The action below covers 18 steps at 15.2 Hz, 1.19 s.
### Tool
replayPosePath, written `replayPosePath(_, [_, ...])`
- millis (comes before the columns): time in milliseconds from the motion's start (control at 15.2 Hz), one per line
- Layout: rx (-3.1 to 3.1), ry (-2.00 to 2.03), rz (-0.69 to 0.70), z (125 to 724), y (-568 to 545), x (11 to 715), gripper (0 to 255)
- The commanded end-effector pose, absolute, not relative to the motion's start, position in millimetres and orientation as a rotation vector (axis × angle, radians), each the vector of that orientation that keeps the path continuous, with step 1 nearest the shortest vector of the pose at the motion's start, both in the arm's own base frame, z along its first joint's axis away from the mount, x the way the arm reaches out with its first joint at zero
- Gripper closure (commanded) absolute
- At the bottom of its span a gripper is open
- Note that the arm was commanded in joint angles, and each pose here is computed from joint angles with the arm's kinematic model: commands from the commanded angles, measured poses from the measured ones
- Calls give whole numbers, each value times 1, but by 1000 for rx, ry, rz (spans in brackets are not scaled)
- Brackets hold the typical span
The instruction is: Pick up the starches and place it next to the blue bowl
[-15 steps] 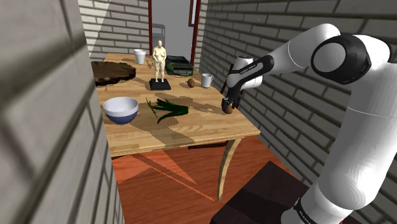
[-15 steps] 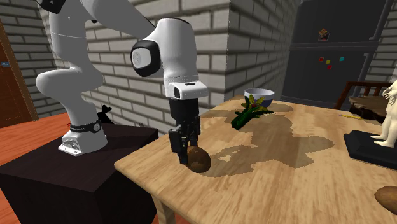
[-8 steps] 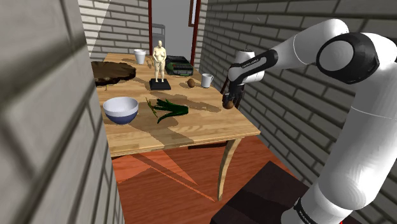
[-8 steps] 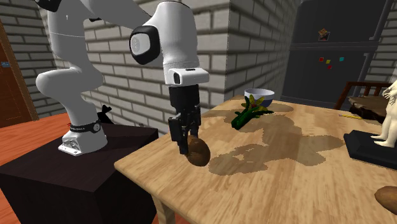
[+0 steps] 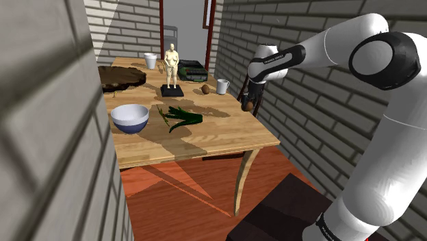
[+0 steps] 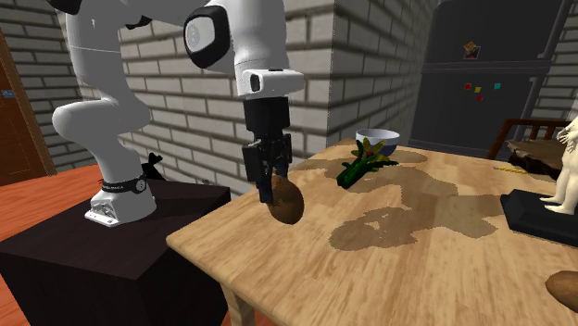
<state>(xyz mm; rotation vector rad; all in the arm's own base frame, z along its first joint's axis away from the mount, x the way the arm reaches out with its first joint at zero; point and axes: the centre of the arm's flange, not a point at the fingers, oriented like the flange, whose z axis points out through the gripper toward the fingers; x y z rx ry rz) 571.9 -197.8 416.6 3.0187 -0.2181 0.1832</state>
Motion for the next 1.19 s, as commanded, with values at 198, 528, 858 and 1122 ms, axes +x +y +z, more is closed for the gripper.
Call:
replayPosePath(198, [3019, -218, 182, 443, -199, 572, 255])
replayPosePath(528, [3019, -218, 182, 469, -199, 572, 255])
replayPosePath(858, [3019, -218, 182, 496, -199, 572, 255])
replayPosePath(1122, [3019, -218, 182, 509, -186, 574, 255])
